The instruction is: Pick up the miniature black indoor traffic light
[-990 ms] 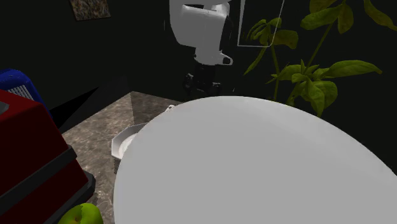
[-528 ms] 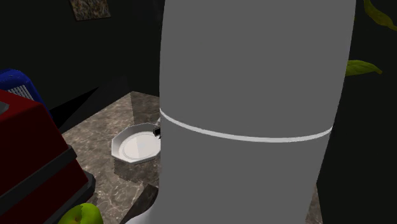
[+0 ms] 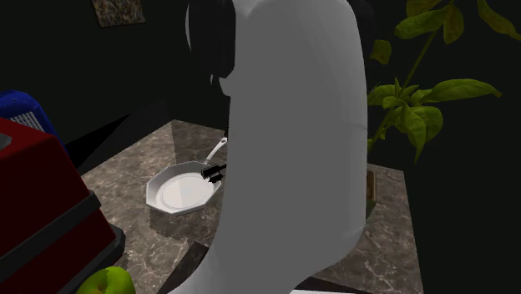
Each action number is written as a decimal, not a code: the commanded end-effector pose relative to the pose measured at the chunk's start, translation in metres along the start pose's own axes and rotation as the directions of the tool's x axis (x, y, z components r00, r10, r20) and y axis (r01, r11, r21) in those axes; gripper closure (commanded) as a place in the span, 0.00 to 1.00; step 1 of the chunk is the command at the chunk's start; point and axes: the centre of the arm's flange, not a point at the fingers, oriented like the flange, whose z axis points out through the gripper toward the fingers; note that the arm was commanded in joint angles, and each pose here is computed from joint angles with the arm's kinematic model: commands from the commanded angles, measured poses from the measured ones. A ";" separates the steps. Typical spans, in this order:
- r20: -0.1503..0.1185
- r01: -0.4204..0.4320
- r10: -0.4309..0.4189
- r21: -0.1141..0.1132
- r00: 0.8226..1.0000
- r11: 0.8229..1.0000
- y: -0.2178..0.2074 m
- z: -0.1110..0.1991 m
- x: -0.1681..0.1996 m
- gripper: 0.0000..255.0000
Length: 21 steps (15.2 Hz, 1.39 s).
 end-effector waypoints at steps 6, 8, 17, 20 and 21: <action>0.036 -0.007 0.007 -0.004 0.999 1.000 -0.026 0.052 0.033 0.00; 0.036 -0.007 0.007 -0.004 0.999 1.000 -0.025 0.062 0.036 0.00; 0.036 -0.007 0.007 -0.004 0.999 1.000 -0.024 0.075 0.039 1.00; 0.036 -0.007 0.007 -0.004 0.999 1.000 -0.024 0.075 0.039 1.00; 0.036 -0.007 0.007 -0.004 0.999 1.000 -0.024 0.075 0.039 1.00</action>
